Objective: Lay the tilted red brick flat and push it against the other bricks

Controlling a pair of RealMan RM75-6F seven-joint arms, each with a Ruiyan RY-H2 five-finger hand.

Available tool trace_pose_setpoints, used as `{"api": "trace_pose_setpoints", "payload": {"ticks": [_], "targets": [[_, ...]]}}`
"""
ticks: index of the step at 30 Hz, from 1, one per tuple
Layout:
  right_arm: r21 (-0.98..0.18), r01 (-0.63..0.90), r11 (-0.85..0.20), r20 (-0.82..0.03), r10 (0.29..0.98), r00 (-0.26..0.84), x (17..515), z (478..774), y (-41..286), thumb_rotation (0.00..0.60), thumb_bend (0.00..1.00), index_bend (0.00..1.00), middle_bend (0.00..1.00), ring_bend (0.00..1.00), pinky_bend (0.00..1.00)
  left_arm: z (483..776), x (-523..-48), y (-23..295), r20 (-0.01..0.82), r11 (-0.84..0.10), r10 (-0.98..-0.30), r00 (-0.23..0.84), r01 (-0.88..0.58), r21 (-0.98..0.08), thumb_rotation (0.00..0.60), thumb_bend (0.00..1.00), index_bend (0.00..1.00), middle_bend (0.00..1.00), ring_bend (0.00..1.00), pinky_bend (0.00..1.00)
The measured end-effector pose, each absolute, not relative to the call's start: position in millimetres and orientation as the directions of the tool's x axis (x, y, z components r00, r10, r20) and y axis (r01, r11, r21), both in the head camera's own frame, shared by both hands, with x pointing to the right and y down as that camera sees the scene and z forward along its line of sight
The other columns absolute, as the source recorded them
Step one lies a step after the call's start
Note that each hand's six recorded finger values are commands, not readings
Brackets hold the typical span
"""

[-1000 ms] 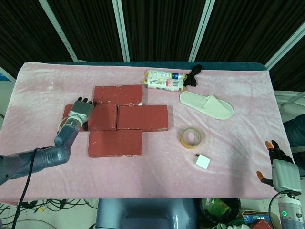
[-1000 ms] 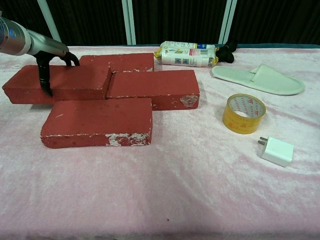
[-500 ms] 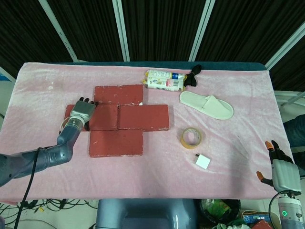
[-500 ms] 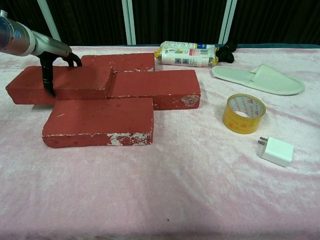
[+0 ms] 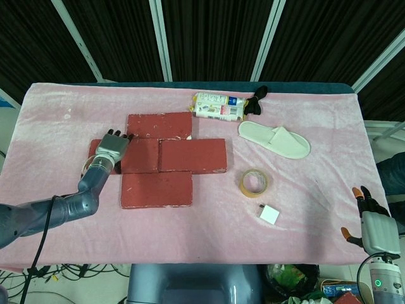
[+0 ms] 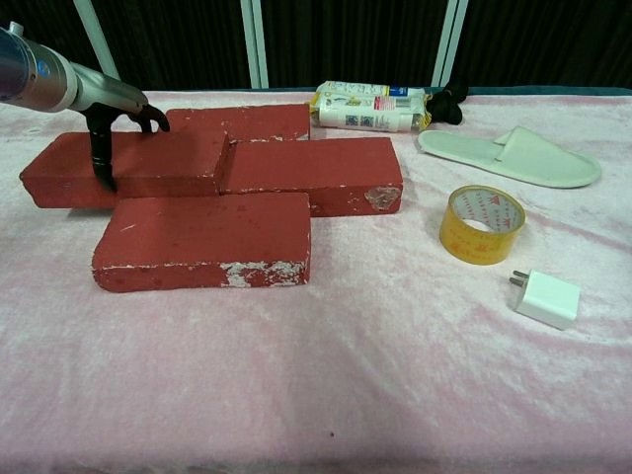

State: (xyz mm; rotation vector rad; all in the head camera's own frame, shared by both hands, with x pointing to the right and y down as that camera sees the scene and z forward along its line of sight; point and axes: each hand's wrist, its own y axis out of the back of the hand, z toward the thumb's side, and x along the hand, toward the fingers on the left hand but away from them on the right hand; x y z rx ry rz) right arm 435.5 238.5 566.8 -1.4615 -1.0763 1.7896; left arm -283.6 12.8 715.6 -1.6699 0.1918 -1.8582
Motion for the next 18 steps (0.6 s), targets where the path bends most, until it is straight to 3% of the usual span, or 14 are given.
{"api": "trace_pose_setpoints", "payload": {"ticks": [18], "targets": [[-0.868, 0.040, -0.495, -0.491, 0.843, -0.220, 435.2, 565.8, 237.9, 0.600, 0.16, 0.08, 0.01, 0.15, 0.23, 708.6, -281.2, 9.7, 0.846, -0.810, -0.533, 0.014, 0.283, -0.515, 0.600, 0.00, 0.00, 0.04, 0.00, 0.00]]}}
